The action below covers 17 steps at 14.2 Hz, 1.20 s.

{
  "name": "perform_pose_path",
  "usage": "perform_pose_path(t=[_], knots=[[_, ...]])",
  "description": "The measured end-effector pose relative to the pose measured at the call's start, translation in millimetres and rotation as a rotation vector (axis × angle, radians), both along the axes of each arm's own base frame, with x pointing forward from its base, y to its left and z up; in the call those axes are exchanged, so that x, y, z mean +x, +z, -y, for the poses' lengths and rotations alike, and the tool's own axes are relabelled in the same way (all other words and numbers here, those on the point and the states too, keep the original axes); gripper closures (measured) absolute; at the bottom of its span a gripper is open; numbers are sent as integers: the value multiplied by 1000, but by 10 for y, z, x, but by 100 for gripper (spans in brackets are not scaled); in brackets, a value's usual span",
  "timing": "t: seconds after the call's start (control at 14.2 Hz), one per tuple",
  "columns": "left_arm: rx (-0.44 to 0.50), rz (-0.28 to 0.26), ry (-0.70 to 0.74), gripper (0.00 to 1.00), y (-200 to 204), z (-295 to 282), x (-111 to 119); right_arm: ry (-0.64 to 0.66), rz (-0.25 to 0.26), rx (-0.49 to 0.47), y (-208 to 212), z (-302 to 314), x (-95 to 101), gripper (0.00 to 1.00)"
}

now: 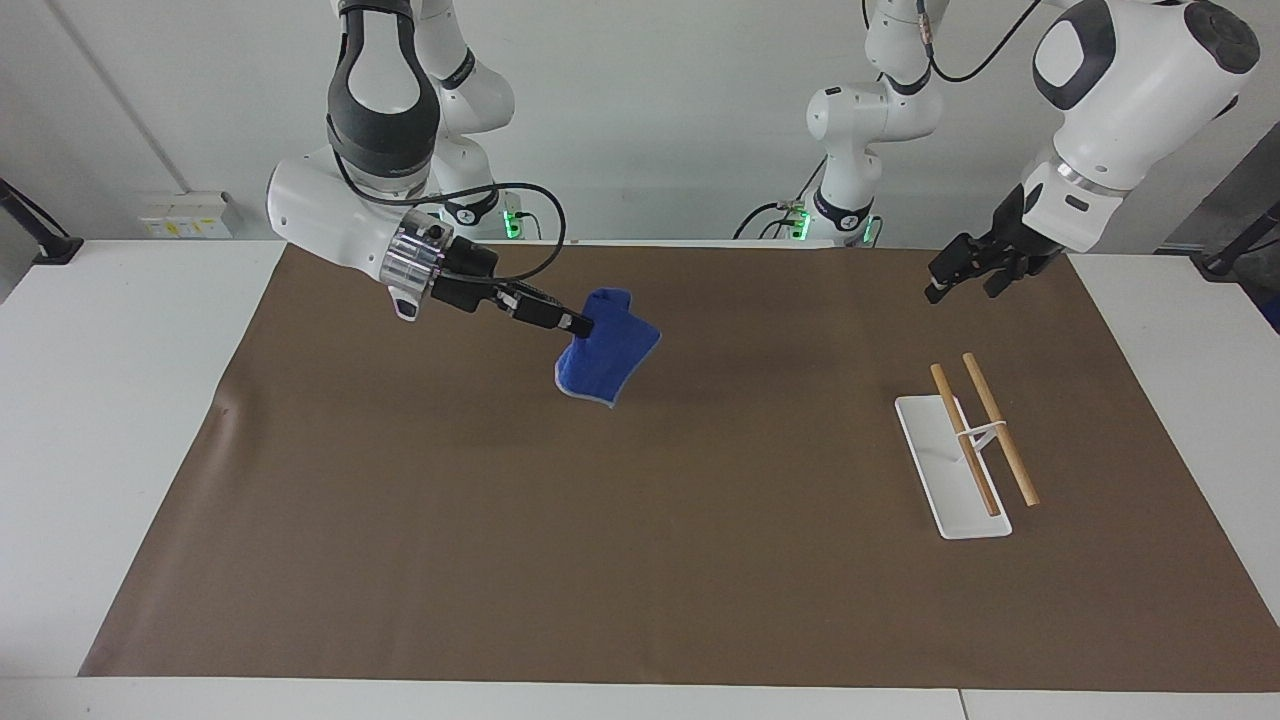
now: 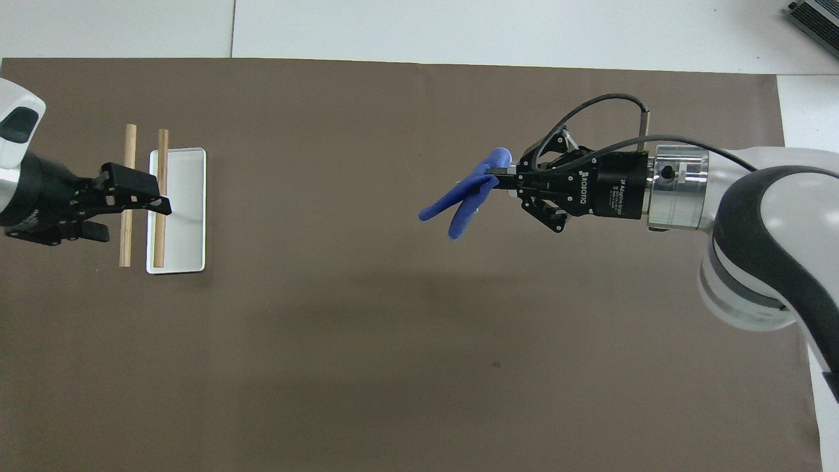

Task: Right arm passes towel to left arm to hang
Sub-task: 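Hold the towel out with the right gripper while the left gripper grasps it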

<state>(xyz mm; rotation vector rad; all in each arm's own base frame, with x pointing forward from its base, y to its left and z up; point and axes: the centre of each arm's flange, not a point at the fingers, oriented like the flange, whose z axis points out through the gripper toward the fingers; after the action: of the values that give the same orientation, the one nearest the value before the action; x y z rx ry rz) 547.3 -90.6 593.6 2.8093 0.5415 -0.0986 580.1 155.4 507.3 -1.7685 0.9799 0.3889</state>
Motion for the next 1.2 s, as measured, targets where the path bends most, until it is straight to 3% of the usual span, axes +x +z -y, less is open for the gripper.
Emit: perform_pose_path(t=[0.21, 0.35, 0.56, 0.77, 0.99, 1.2], knots=[[-139, -19, 311, 0, -96, 724, -72, -34, -58, 2, -40, -251, -57, 93], [-237, -63, 489, 0, -203, 1074, -194, -71, -110, 45, -51, -359, -88, 93], [-353, -123, 760, 0, -343, 1306, -355, -174, -151, 149, -55, -374, -99, 93], [-436, -175, 1017, 0, -383, 1501, -484, -229, -187, 182, -62, -513, -152, 93], [-542, -199, 1198, 0, -289, 1703, -546, -252, -184, 176, -67, -697, -216, 93], [-600, -175, 1249, 0, -281, 1745, -547, -261, -178, 166, -76, -832, -271, 93]])
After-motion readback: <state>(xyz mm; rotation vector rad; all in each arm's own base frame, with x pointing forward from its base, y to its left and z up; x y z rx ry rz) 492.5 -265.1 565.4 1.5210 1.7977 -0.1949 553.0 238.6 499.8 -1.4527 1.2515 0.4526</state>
